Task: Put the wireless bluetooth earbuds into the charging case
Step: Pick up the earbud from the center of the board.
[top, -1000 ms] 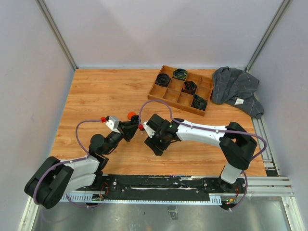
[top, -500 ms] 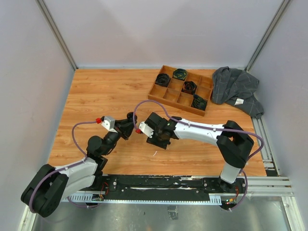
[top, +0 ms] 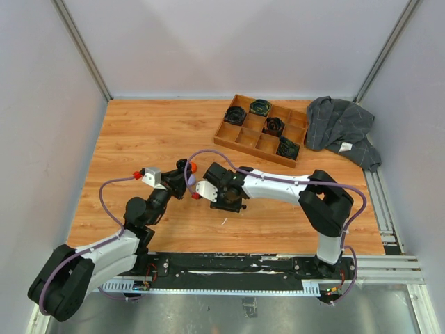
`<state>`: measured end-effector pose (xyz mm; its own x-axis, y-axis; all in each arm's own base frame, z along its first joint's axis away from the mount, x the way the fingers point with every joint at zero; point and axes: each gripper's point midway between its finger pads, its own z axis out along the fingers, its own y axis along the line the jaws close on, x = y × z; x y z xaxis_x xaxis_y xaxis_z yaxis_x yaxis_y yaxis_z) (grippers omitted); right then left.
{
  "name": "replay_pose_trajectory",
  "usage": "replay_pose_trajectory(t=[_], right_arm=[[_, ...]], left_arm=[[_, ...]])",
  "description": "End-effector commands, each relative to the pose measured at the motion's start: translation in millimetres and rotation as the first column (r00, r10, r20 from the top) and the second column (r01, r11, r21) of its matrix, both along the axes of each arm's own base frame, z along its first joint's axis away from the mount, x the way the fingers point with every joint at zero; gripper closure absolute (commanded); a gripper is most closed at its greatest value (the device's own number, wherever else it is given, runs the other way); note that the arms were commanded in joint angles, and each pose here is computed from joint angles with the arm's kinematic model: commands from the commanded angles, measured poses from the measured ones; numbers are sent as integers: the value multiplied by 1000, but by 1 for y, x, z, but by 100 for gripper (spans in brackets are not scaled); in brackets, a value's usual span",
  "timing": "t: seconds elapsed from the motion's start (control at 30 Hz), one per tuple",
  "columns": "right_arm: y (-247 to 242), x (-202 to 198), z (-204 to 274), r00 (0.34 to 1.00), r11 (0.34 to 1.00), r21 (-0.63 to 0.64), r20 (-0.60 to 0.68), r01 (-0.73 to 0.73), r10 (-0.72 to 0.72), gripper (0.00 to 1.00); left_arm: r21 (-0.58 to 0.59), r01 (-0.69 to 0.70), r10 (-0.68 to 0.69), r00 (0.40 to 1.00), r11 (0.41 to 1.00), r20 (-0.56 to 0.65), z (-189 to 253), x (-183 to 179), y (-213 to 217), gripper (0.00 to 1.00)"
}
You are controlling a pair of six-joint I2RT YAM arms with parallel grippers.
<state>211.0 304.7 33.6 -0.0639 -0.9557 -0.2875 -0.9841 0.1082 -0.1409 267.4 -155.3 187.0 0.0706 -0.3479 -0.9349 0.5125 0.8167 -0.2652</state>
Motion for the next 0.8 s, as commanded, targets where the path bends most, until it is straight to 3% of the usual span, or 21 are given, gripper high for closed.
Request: replay_pose_trajectory(t=[0.0, 0.43, 0.77], right_arm=[[-4, 1, -4, 999, 998, -50, -25, -45, 44, 63], [-12, -4, -12, 995, 992, -105, -78, -74, 66, 60], [-14, -3, -19, 992, 987, -141, -113, -79, 63, 65]], left_arm=[[15, -34, 34, 999, 999, -19, -14, -3, 9, 100], [19, -16, 16, 1000, 1000, -11, -13, -4, 7, 100], [22, 2, -2, 1000, 1000, -7, -12, -5, 3, 100]])
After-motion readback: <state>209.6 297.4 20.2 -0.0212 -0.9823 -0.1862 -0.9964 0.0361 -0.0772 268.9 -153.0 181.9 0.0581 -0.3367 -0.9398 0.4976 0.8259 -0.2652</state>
